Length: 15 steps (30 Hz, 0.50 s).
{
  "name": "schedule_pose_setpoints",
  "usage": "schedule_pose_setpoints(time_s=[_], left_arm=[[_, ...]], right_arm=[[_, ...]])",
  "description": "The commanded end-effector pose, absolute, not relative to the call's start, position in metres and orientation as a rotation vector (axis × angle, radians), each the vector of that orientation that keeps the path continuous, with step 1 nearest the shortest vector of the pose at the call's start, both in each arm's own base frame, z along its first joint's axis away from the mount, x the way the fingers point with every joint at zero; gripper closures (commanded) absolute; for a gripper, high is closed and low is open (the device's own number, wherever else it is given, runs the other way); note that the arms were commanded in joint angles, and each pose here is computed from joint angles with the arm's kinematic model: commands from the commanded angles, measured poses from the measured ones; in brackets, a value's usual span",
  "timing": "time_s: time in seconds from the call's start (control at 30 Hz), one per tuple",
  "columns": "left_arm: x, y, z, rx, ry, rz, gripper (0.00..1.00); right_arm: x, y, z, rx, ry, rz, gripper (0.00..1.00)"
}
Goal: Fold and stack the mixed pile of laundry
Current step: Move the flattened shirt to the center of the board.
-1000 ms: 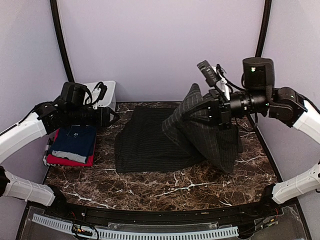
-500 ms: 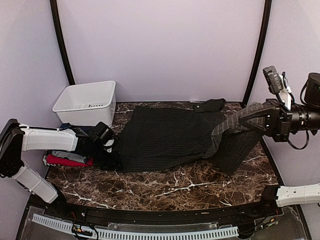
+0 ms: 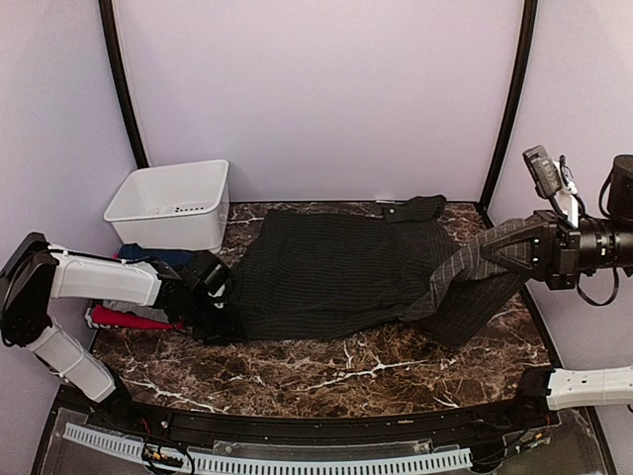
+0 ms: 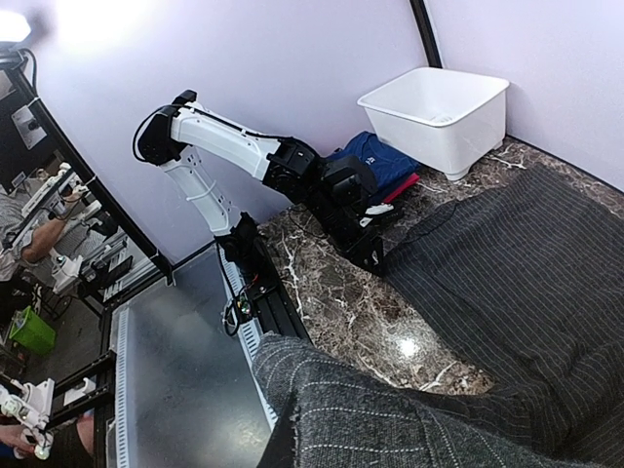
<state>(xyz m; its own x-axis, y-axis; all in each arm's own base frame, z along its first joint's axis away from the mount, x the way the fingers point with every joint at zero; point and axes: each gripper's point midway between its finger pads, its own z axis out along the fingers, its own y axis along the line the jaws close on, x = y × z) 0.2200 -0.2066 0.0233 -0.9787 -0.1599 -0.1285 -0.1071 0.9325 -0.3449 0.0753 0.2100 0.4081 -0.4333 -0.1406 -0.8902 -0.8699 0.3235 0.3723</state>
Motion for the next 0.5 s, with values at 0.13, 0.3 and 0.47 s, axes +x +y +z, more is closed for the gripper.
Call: schedule_pose_setpoints(time_s=[0.13,0.3,0.47], left_arm=[[0.225,-0.200,0.028,-0.245,2.912,-0.445,0.99],[0.195,-0.182,0.062,-0.176,2.920,-0.437,1.00],[0.149,-0.170,0.053,-0.187,3.038,-0.480,1.00]], right_arm=[[0.075,0.201,0.423,-0.864,1.775,1.158,1.00],[0.071,0.190,0.409,-0.821,1.862,1.157,1.00],[0.055,0.200,0.368,-0.845,2.004,1.285,1.00]])
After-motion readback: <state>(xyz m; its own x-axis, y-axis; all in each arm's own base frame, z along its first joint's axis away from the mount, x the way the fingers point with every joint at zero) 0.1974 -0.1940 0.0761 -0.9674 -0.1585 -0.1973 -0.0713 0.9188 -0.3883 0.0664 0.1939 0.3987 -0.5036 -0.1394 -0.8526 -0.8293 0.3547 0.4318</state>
